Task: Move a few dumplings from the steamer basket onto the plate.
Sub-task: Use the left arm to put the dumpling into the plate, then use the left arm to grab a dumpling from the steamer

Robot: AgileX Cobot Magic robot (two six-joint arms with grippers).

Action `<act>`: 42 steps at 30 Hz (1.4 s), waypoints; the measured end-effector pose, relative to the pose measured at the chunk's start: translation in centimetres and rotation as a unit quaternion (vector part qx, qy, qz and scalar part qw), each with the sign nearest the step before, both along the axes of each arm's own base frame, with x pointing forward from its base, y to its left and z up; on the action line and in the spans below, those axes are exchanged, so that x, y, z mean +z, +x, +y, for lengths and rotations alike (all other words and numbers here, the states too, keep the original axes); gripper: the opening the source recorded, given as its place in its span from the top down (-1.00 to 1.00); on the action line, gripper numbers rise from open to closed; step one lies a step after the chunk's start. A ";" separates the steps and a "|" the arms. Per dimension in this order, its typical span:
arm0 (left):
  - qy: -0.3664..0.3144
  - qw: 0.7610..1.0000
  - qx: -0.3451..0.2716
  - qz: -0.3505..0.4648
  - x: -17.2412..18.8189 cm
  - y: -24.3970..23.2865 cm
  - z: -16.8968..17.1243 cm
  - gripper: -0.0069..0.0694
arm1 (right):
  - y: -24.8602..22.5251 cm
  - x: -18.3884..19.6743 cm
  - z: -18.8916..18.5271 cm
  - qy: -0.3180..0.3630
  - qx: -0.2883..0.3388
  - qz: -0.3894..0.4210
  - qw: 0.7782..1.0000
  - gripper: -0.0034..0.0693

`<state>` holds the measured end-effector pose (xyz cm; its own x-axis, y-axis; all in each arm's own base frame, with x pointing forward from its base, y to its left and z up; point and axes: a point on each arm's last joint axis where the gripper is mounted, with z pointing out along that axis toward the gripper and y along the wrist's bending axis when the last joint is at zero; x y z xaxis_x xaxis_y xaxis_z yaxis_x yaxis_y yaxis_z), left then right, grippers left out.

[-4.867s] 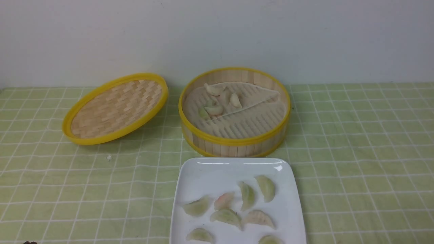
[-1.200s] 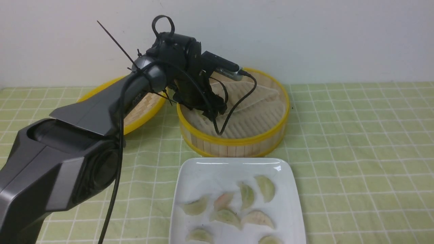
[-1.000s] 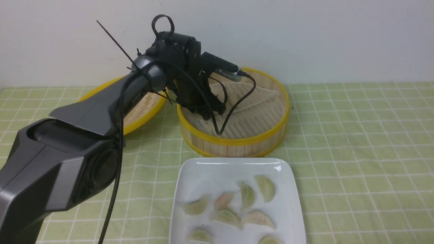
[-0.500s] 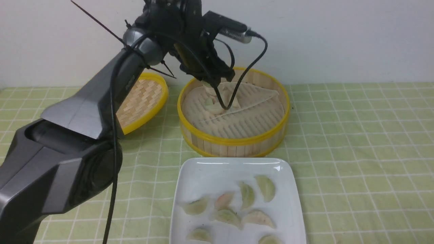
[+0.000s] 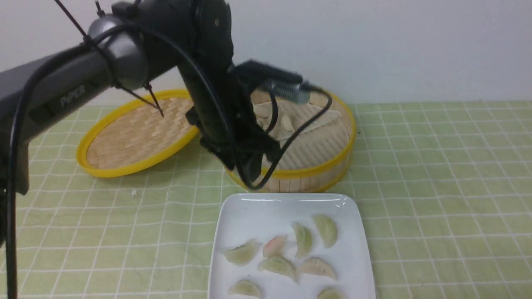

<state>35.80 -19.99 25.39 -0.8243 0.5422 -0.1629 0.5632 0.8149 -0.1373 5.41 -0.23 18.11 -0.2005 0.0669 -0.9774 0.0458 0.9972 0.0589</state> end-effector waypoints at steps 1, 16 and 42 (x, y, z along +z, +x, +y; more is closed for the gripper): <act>0.011 1.000 -0.001 0.021 -1.5 -0.6 0.1 0.06 | 0.0 0.0 0.0 0.000 0.000 0.000 1.000 0.95; 0.014 1.000 0.010 0.021 -6.6 0.0 -0.3 -0.17 | 0.0 0.0 0.0 0.000 0.000 0.000 1.000 0.95; -0.040 0.952 0.022 -0.304 -5.0 10.7 -3.6 -0.66 | 0.0 0.0 0.0 0.000 0.000 0.000 1.000 0.95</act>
